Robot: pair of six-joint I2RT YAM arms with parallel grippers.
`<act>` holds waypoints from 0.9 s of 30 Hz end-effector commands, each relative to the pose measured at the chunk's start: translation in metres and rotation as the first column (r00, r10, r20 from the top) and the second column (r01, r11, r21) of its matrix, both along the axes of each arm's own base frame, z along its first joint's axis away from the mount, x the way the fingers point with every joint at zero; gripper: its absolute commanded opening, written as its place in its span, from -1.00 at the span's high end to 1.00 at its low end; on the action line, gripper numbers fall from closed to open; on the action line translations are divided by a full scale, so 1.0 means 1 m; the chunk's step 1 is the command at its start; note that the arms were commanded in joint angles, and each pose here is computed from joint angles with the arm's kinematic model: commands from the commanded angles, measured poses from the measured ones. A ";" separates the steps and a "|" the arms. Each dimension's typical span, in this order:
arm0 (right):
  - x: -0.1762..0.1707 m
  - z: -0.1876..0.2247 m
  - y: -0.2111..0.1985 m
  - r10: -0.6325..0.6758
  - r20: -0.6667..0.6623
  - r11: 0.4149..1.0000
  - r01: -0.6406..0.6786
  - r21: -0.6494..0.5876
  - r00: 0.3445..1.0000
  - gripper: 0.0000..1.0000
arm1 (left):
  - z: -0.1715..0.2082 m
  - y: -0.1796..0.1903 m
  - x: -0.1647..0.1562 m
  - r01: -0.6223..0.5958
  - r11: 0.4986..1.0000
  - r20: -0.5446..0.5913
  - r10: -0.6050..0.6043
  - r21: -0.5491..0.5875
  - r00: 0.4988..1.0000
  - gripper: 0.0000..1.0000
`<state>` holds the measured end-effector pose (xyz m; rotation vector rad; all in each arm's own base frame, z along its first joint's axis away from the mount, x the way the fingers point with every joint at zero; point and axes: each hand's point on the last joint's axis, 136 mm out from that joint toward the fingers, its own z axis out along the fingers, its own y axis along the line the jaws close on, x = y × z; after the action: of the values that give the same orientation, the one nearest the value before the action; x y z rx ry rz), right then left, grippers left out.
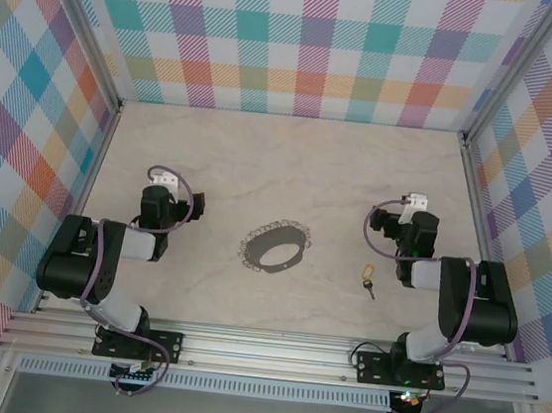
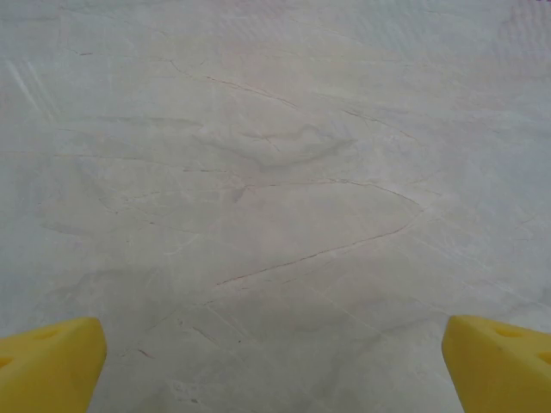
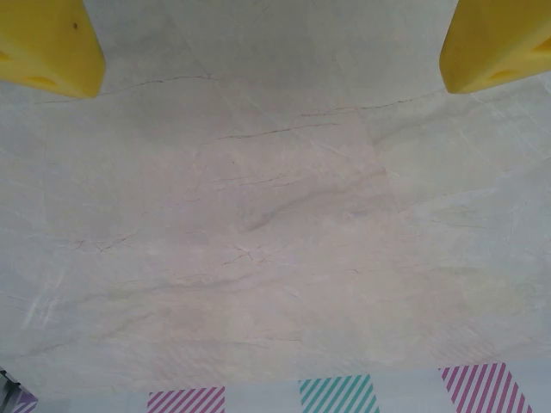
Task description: Put the keys on the keyring
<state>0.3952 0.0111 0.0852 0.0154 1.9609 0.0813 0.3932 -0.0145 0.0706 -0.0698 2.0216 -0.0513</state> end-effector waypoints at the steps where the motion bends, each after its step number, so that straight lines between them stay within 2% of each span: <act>1: 0.002 0.007 0.002 0.002 0.024 1.000 -0.002 0.004 1.000 -0.99 | 0.008 -0.001 0.006 0.001 1.000 0.027 -0.001 0.008 1.000 -1.00; 27: 0.003 0.007 0.003 0.004 0.020 1.000 -0.004 0.006 1.000 -0.99 | 0.008 0.000 0.007 0.002 1.000 0.023 -0.002 0.001 1.000 -1.00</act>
<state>0.3952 0.0111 0.0852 0.0154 1.9609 0.0813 0.3931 -0.0144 0.0704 -0.0698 2.0224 -0.0512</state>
